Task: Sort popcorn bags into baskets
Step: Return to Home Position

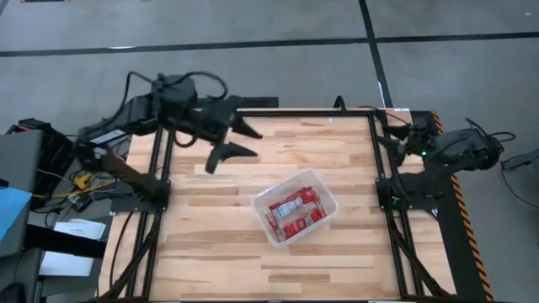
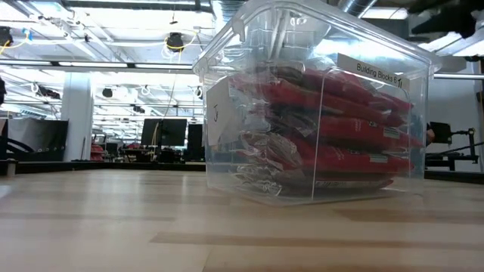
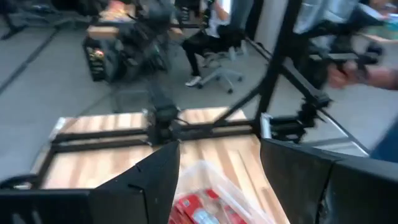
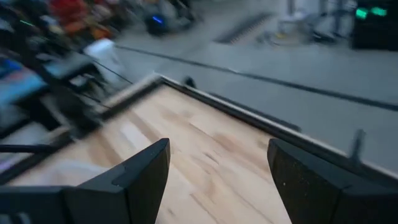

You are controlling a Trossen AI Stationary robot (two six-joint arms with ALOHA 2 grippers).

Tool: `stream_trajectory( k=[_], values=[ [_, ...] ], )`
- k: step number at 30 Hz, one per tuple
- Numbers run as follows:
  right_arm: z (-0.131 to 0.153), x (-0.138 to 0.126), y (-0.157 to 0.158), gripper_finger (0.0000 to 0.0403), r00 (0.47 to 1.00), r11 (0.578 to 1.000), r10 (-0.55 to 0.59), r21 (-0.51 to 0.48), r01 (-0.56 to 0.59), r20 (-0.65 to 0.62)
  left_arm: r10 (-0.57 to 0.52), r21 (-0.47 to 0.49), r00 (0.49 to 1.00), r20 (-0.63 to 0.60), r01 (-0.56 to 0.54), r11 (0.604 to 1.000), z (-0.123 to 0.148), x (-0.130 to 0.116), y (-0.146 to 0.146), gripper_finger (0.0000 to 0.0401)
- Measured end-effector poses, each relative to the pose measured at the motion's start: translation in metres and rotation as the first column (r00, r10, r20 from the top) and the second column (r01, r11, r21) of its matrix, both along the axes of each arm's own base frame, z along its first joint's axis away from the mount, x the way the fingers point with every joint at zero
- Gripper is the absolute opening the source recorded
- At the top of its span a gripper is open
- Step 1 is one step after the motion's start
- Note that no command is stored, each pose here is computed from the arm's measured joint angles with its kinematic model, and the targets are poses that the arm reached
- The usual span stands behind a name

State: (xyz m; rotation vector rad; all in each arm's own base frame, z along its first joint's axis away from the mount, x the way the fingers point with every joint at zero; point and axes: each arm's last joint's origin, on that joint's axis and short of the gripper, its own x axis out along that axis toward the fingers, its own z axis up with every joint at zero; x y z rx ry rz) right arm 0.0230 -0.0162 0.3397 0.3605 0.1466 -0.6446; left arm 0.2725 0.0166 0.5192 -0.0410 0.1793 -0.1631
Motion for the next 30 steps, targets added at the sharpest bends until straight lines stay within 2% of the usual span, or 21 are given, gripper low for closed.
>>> stream_trajectory(
  k=[4, 6, 8, 11, 12, 14, 16, 17, 20, 22, 25, 28, 30],
  values=[
    [-0.002, -0.025, -0.008, 0.0295, 0.984, 0.997, 0.079, -0.020, -0.076, 0.157, -0.001, -0.026, 1.000, 0.022, 0.002, 1.000, -0.042, -0.010, 0.005, 0.0213],
    [-0.009, -0.035, -0.010, 0.0295, 0.950, 0.983, 0.183, -0.053, -0.175, 0.254, 0.007, -0.063, 0.999, 0.043, -0.004, 0.998, -0.067, -0.017, 0.008, 0.0213],
    [-0.014, -0.031, -0.007, 0.0295, 0.899, 0.956, 0.294, -0.113, -0.272, 0.324, -0.021, -0.101, 0.995, 0.097, 0.031, 0.994, -0.090, -0.028, 0.010, 0.0213],
    [-0.018, -0.023, -0.001, 0.0295, 0.856, 0.891, 0.450, -0.196, -0.410, 0.256, -0.065, -0.154, 0.980, 0.187, 0.094, 0.984, -0.121, -0.048, 0.011, 0.0213],
    [-0.017, -0.018, 0.002, 0.0295, 0.826, 0.872, 0.487, -0.213, -0.441, 0.283, -0.063, -0.166, 0.974, 0.220, 0.101, 0.981, -0.129, -0.057, 0.011, 0.0213],
    [-0.020, 0.001, 0.011, 0.0295, 0.804, 0.854, 0.514, -0.262, -0.449, 0.297, -0.028, -0.213, 0.976, 0.217, 0.075, 0.974, -0.152, -0.076, 0.012, 0.0213],
    [-0.038, 0.010, 0.017, 0.0295, 0.799, 0.834, 0.542, -0.278, -0.476, 0.260, 0.033, -0.247, 0.962, 0.271, 0.037, 0.968, -0.165, -0.093, 0.012, 0.0213],
    [-0.043, 0.013, 0.018, 0.0295, 0.789, 0.835, 0.545, -0.272, -0.479, 0.283, 0.062, -0.274, 0.961, 0.270, 0.014, 0.962, -0.175, -0.104, 0.012, 0.0213],
    [-0.056, 0.020, 0.021, 0.0295, 0.806, 0.872, 0.489, -0.217, -0.439, 0.334, 0.140, -0.309, 0.940, 0.311, -0.040, 0.950, -0.199, -0.130, 0.010, 0.0213],
    [-0.069, 0.026, 0.023, 0.0295, 0.823, 0.869, 0.493, -0.196, -0.454, 0.281, 0.199, -0.341, 0.930, 0.308, -0.087, 0.936, -0.219, -0.147, 0.009, 0.0213],
    [-0.071, 0.030, 0.024, 0.0295, 0.815, 0.884, 0.467, -0.198, -0.424, 0.343, 0.256, -0.372, 0.904, 0.342, -0.120, 0.920, -0.242, -0.169, 0.005, 0.0213],
    [-0.081, 0.036, 0.026, 0.0295, 0.829, 0.881, 0.470, -0.220, -0.419, 0.303, 0.304, -0.406, 0.869, 0.390, -0.134, 0.904, -0.263, -0.187, 0.002, 0.0213],
    [-0.084, 0.039, 0.026, 0.0295, 0.829, 0.890, 0.453, -0.223, -0.398, 0.327, 0.330, -0.426, 0.864, 0.380, -0.153, 0.892, -0.281, -0.196, 0.001, 0.0213]
  ],
)
